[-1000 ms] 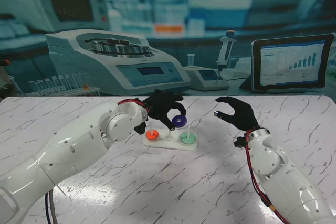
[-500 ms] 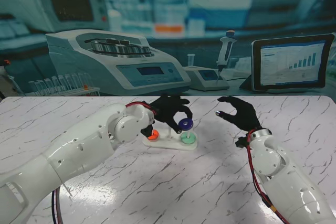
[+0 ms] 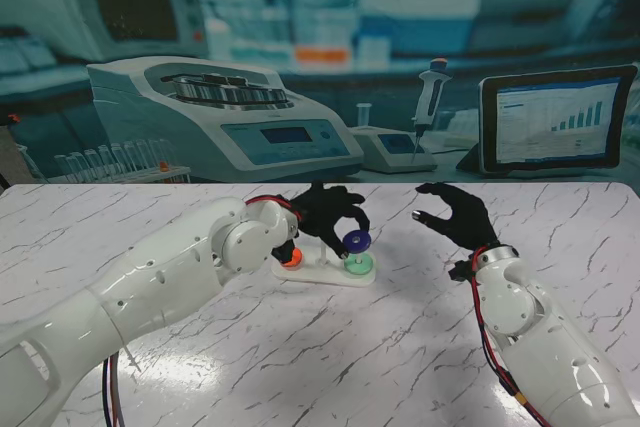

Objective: Move the three rings of the Hanoi Tower from the left rod to the right rod

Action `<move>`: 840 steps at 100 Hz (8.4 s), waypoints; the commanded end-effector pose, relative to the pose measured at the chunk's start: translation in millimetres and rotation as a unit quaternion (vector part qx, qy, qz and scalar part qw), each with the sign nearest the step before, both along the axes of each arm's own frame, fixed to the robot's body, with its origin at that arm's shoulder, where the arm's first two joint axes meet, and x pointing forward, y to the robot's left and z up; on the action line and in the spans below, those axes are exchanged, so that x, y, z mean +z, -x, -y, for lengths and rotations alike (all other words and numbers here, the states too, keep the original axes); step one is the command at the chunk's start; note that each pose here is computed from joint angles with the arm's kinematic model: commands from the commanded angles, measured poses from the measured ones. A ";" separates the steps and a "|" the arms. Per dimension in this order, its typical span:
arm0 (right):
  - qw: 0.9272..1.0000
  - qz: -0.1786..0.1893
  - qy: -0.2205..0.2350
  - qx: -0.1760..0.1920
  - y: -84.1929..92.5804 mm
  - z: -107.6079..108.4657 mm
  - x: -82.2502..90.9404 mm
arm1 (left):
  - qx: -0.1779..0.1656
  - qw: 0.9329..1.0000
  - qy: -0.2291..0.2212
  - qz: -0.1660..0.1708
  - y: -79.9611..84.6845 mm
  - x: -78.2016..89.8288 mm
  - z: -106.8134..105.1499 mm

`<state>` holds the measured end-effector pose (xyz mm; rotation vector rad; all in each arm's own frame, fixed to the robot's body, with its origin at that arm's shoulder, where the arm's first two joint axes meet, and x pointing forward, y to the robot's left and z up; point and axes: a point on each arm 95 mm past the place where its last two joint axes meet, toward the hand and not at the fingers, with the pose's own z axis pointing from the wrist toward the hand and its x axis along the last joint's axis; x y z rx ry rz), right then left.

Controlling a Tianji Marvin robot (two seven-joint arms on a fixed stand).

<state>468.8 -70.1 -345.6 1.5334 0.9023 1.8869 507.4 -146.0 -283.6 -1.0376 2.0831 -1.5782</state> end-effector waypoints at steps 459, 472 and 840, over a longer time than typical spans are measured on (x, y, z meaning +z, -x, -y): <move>1.000 0.002 -0.011 -0.008 -0.1 -4.7 -2.5 | 0.133 0.987 -0.080 -0.037 22.3 -21.8 -112.6; 1.000 0.002 -0.010 -0.009 0.2 -4.2 -2.2 | 0.142 0.986 -0.077 -0.039 22.6 -33.9 -112.5; 1.000 -0.003 -0.011 -0.005 0.4 -8.1 -3.0 | 0.197 0.980 -0.015 0.024 18.1 -8.9 -115.2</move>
